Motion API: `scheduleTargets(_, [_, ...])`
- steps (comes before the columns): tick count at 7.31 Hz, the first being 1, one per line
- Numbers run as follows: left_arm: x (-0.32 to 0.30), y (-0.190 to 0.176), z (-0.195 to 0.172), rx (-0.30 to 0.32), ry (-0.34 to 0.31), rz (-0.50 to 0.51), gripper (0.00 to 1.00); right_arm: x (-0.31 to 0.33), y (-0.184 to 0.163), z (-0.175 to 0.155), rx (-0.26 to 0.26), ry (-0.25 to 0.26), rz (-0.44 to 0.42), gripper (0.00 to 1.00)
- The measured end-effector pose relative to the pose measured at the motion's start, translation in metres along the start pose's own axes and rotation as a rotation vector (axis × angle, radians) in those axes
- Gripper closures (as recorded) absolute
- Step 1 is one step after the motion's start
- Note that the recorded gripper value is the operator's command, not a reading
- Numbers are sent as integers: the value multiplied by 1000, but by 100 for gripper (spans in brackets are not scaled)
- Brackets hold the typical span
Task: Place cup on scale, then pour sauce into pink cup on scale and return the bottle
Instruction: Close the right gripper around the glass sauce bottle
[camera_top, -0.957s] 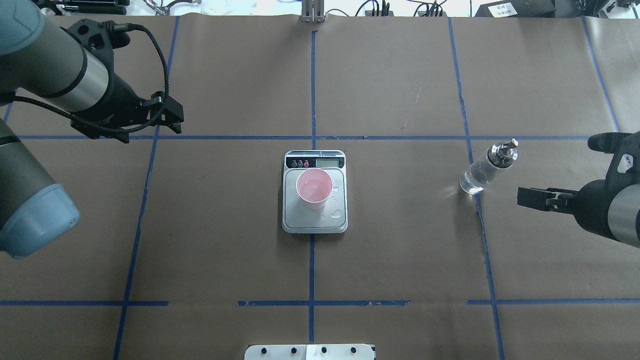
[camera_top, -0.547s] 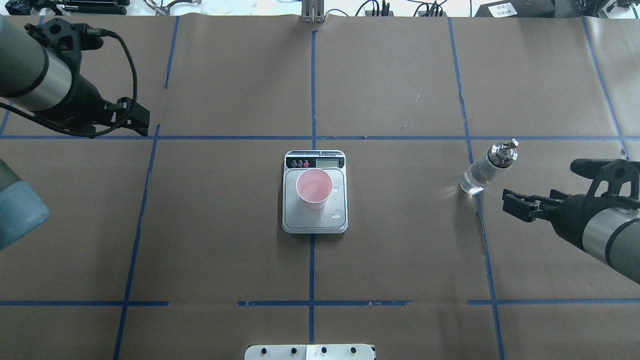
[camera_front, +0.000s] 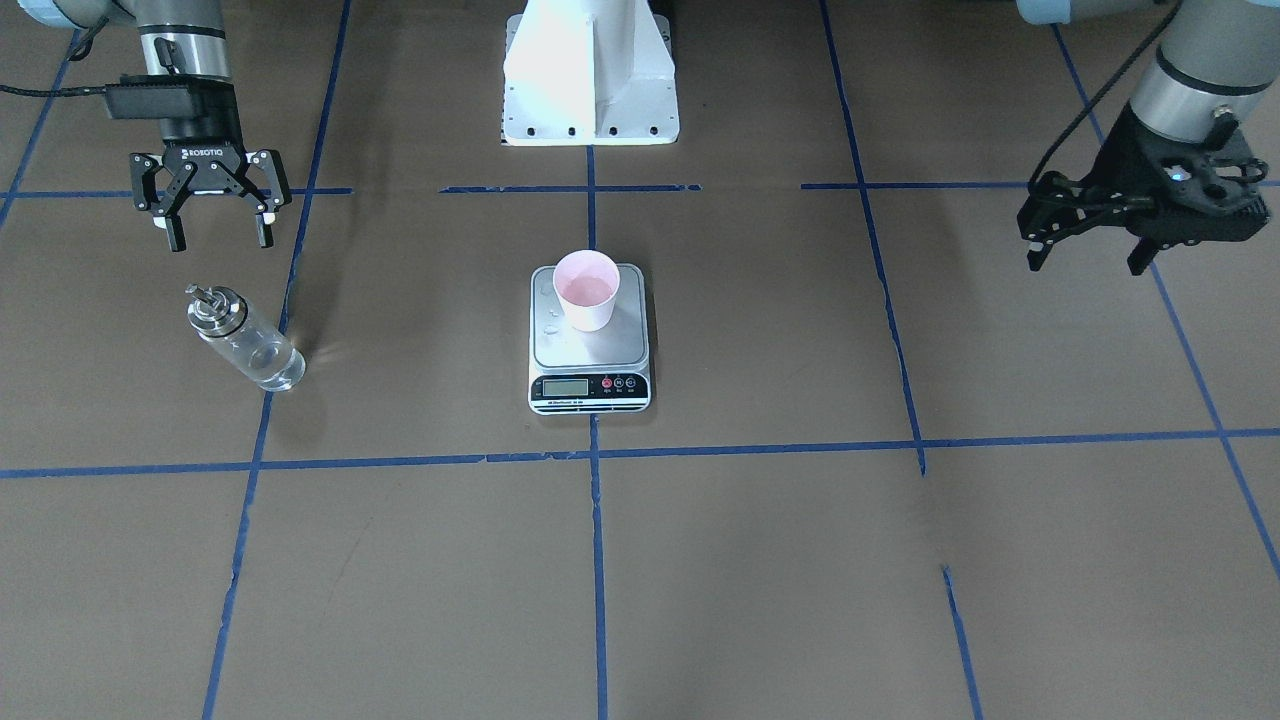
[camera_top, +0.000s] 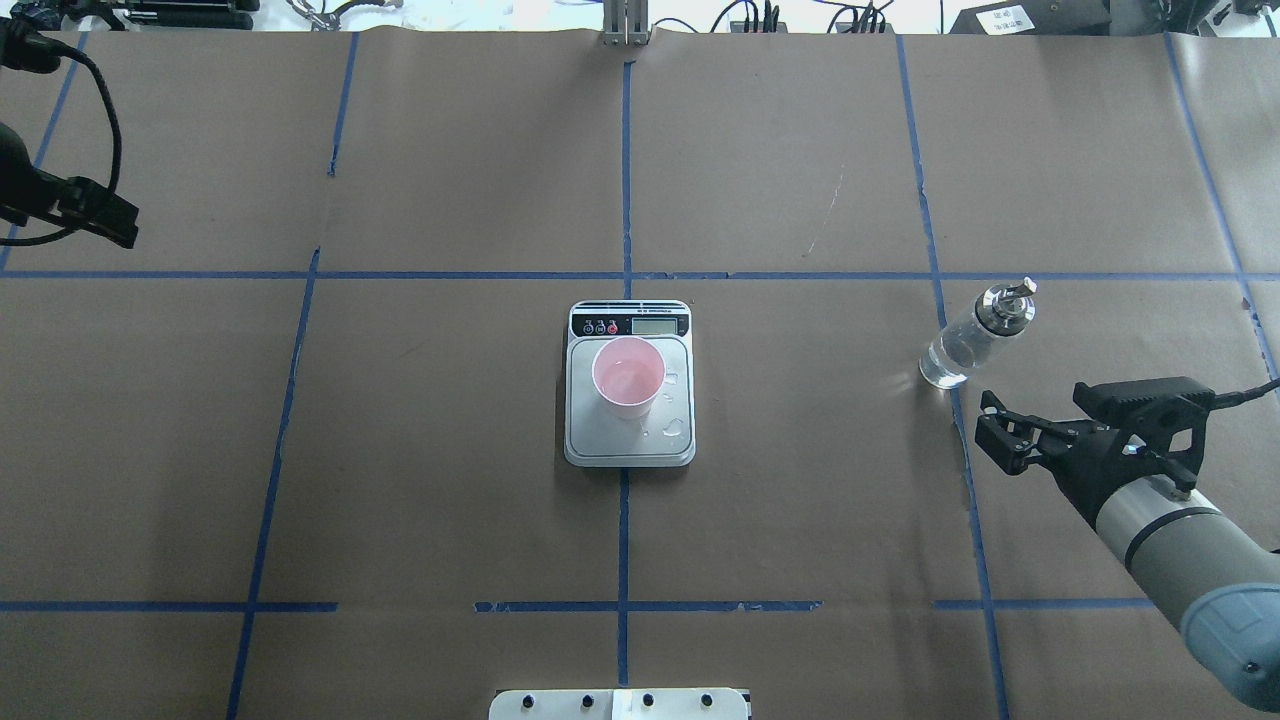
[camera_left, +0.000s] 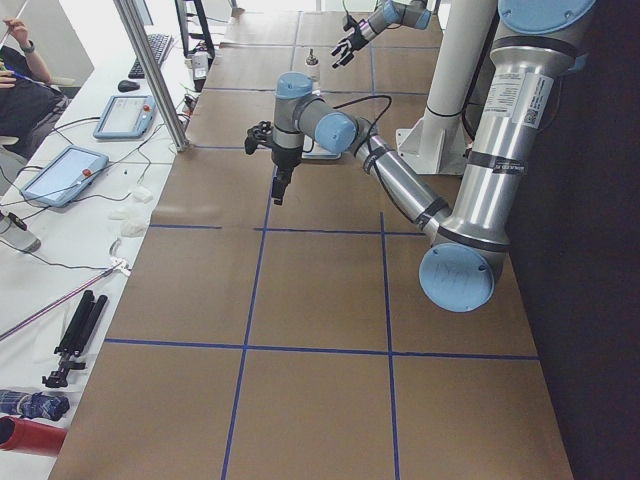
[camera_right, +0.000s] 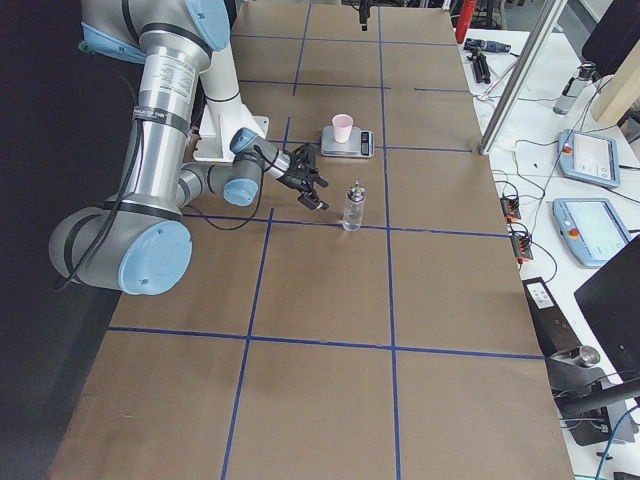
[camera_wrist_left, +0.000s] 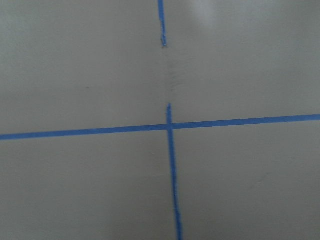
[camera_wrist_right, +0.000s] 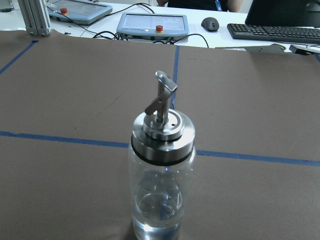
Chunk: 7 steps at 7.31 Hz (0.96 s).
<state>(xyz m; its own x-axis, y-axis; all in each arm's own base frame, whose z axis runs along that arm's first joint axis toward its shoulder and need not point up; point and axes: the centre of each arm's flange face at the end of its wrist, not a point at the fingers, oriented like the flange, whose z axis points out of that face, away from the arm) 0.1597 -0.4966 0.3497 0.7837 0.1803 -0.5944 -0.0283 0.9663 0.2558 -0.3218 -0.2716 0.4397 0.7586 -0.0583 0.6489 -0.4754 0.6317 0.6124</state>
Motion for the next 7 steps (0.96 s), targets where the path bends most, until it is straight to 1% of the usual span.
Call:
scheduleTargets(1, [-16, -3, 4, 5, -10, 18, 0, -8, 7, 9, 29, -6, 5, 0])
scheduleTargets(2, [-26, -8, 12, 12, -14, 26, 0, -9, 17, 20, 45, 2, -4, 0])
scheduleTargets(3, [-37, -13, 21, 23, -17, 31, 0, -9, 25, 29, 55, 10, -30, 0])
scheduleTargets(5, [-70, -25, 31, 40, -36, 59, 0, -6, 30, 37, 67, 3, -92, 0])
scheduleTargets(7, [-91, -30, 34, 39, -51, 76, 0, -6, 27, 49, 85, 7, -125, 0])
